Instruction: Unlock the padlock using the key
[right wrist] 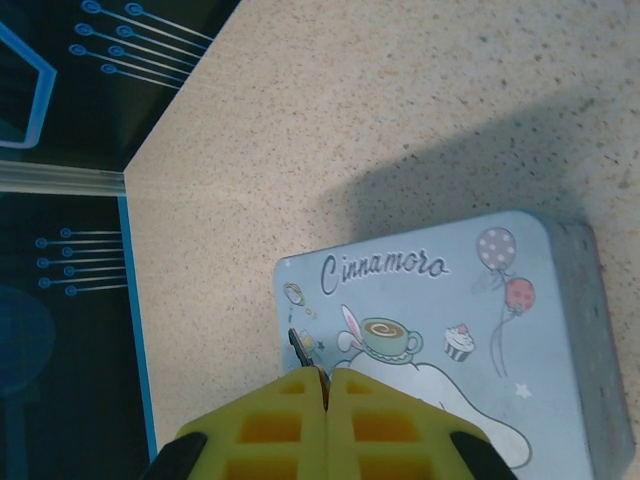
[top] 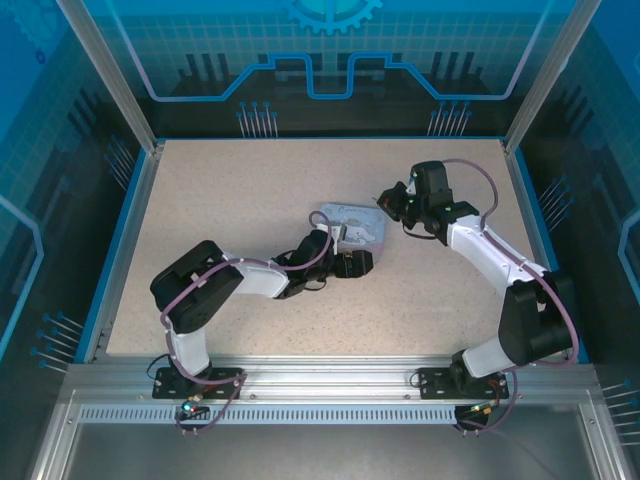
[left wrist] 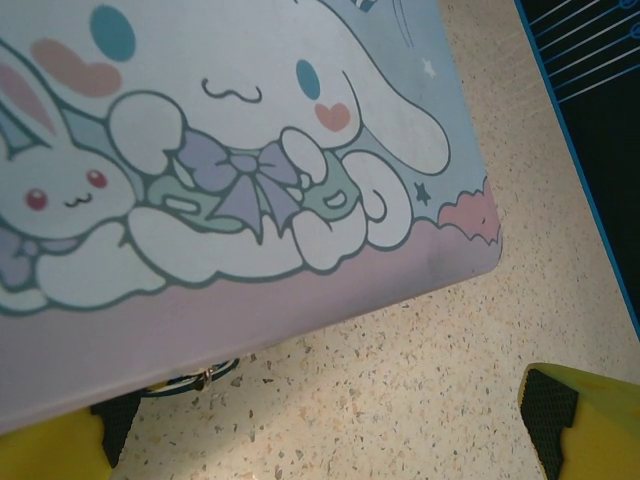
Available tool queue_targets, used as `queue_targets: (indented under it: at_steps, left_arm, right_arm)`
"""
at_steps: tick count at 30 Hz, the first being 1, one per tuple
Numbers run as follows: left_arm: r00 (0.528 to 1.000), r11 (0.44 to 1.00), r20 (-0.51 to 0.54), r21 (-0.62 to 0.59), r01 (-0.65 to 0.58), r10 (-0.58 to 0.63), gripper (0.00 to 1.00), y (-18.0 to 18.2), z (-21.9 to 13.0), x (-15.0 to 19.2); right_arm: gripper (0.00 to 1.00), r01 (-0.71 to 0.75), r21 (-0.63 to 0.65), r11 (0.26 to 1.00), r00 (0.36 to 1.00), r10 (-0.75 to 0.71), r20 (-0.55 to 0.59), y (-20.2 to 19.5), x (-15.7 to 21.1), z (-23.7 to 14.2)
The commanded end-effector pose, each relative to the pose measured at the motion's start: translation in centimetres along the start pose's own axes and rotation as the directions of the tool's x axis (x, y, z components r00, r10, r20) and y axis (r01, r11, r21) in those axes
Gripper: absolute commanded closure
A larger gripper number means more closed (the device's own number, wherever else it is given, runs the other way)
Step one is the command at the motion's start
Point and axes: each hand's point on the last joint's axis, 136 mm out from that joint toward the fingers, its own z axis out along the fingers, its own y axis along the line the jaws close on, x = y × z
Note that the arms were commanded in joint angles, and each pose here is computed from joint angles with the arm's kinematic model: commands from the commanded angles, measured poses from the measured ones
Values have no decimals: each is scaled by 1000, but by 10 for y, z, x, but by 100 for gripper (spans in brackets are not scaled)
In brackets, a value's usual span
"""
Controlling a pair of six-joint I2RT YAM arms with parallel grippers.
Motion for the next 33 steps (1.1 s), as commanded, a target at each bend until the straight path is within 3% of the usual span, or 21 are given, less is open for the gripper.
queue_targets:
  at_steps: [1, 21, 33]
  left_arm:
    - [1000, 1000, -22, 16, 3, -3, 1, 4, 3, 12]
    - [995, 994, -46, -56, -95, 92, 1, 21, 0, 21]
    - [993, 990, 11, 74, -117, 116, 1, -16, 3, 4]
  right_arm:
    - [100, -70, 19, 997, 997, 70, -26, -18, 4, 11]
    - [100, -182, 84, 980, 980, 188, -66, -63, 29, 37]
    - [100, -190, 136, 972, 978, 200, -66, -76, 37, 39]
